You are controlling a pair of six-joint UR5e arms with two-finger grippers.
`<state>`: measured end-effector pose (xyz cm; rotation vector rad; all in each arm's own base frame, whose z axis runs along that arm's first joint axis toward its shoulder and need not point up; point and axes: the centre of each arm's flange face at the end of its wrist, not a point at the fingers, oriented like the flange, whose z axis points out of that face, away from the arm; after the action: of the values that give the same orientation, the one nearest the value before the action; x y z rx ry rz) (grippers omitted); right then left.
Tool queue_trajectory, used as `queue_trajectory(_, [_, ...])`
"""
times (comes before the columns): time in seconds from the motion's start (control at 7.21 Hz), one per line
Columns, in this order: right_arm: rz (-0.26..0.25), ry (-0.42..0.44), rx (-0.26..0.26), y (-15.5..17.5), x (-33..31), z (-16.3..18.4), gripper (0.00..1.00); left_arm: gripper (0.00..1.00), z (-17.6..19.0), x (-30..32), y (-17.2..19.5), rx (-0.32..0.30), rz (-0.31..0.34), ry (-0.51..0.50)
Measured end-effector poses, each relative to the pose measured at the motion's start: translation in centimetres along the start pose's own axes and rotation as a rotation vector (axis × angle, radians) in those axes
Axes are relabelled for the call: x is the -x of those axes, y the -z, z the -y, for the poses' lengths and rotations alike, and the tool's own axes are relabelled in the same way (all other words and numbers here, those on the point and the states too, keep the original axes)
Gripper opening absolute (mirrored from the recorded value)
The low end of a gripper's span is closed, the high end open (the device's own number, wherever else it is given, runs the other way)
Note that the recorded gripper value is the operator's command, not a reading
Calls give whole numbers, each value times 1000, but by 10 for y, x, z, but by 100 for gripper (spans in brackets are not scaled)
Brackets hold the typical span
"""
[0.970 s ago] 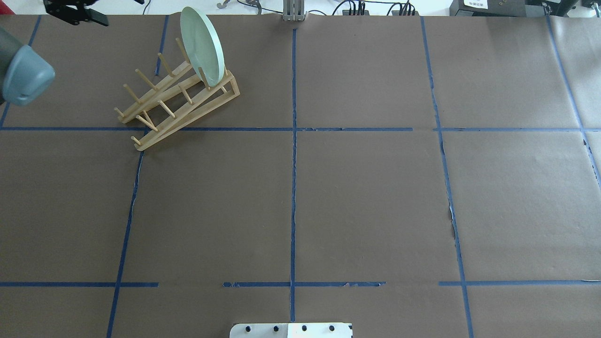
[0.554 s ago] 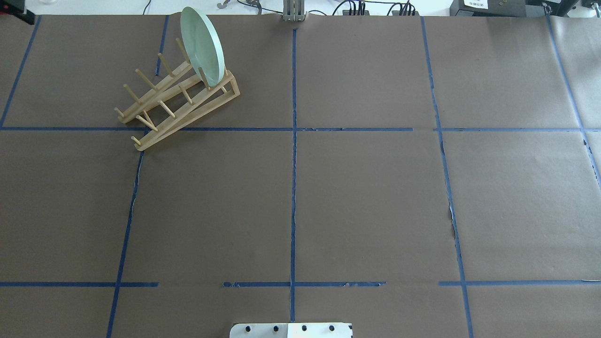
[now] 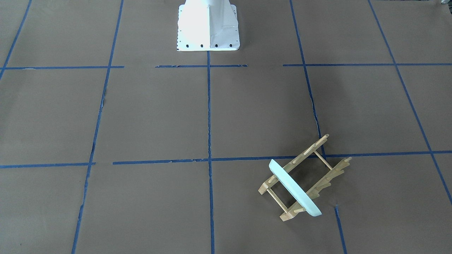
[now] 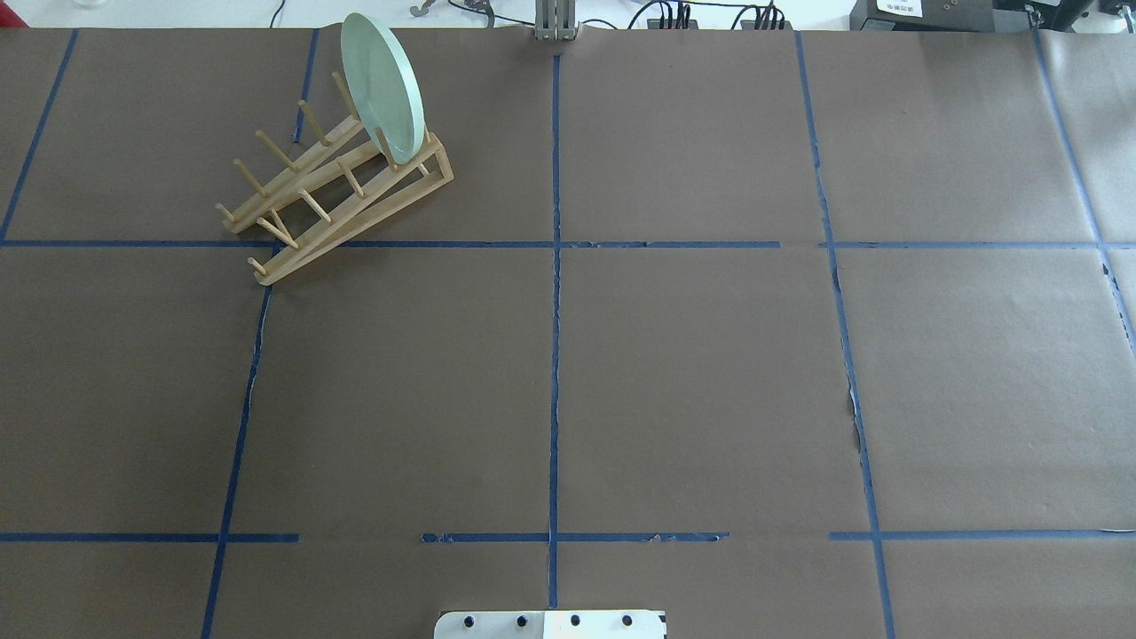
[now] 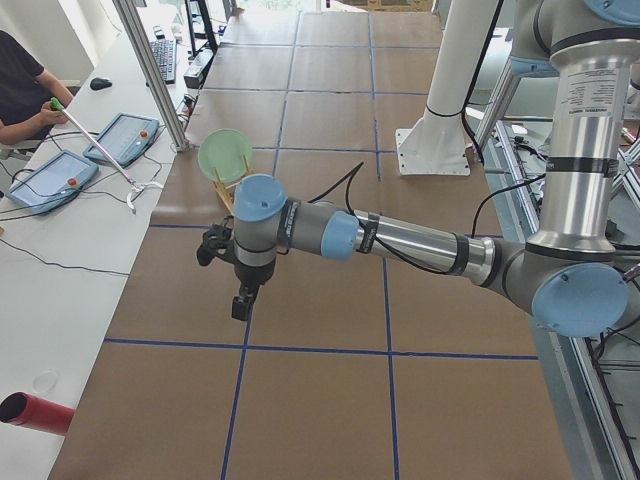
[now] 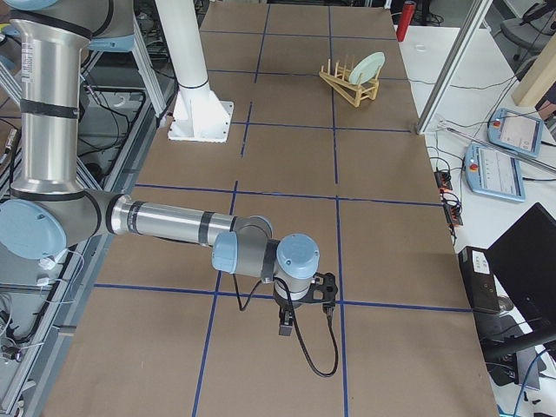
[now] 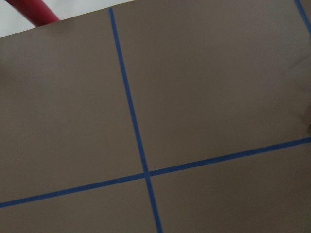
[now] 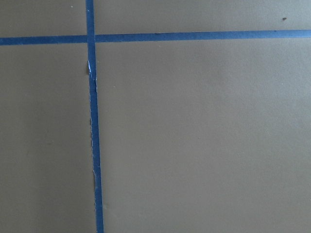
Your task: Place plate on rack
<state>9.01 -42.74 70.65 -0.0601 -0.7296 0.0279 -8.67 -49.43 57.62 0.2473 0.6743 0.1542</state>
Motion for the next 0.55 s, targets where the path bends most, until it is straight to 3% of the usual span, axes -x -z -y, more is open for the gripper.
queue_trajectory(0.55, [0,0,0,0,0,0,100,100,-64,33,-32,67,-105,60])
